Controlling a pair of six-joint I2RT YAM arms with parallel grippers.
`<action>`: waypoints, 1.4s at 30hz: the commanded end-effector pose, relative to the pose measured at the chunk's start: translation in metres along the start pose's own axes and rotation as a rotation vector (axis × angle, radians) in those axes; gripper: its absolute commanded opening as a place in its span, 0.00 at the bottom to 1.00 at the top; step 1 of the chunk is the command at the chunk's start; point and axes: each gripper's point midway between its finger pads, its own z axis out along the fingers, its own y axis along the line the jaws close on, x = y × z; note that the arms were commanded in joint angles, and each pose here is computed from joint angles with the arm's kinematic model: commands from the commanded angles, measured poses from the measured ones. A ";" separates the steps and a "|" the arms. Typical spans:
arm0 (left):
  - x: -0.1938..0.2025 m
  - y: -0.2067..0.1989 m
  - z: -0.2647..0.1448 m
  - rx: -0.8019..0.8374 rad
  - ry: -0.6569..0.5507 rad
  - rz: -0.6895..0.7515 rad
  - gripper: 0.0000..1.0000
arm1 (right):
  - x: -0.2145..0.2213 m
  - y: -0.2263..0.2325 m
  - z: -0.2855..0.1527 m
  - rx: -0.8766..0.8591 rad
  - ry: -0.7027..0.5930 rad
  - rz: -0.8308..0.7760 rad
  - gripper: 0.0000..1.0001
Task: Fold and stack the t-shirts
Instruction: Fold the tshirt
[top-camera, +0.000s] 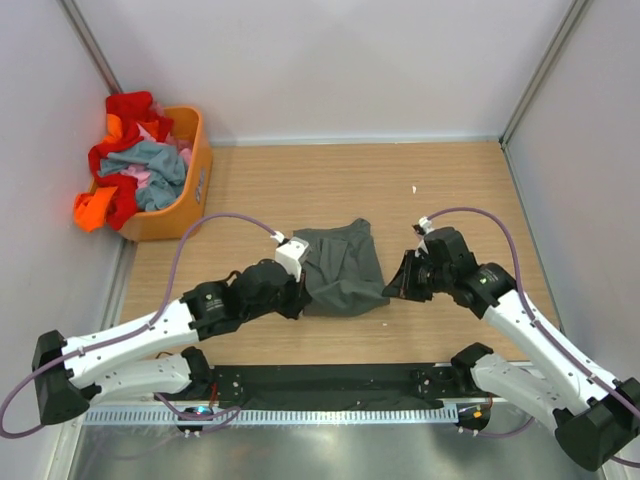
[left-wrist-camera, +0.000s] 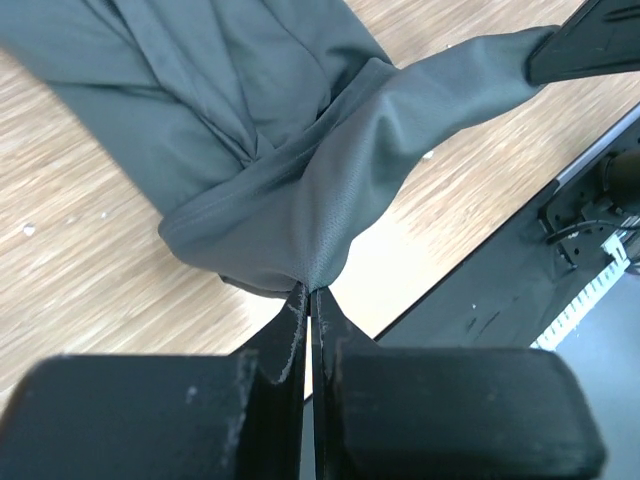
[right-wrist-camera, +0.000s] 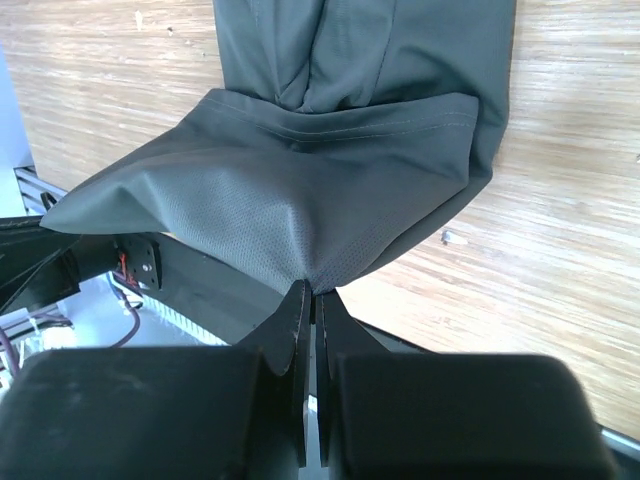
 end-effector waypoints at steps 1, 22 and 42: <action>-0.011 0.005 -0.014 -0.030 -0.029 0.026 0.00 | -0.011 0.013 -0.003 -0.030 -0.049 0.022 0.01; -0.069 0.032 -0.010 -0.145 -0.052 0.051 0.00 | -0.092 0.039 0.003 0.080 -0.156 -0.095 0.01; -0.100 0.062 0.041 -0.098 0.014 -0.071 0.00 | -0.132 0.035 0.038 0.127 -0.145 -0.089 0.01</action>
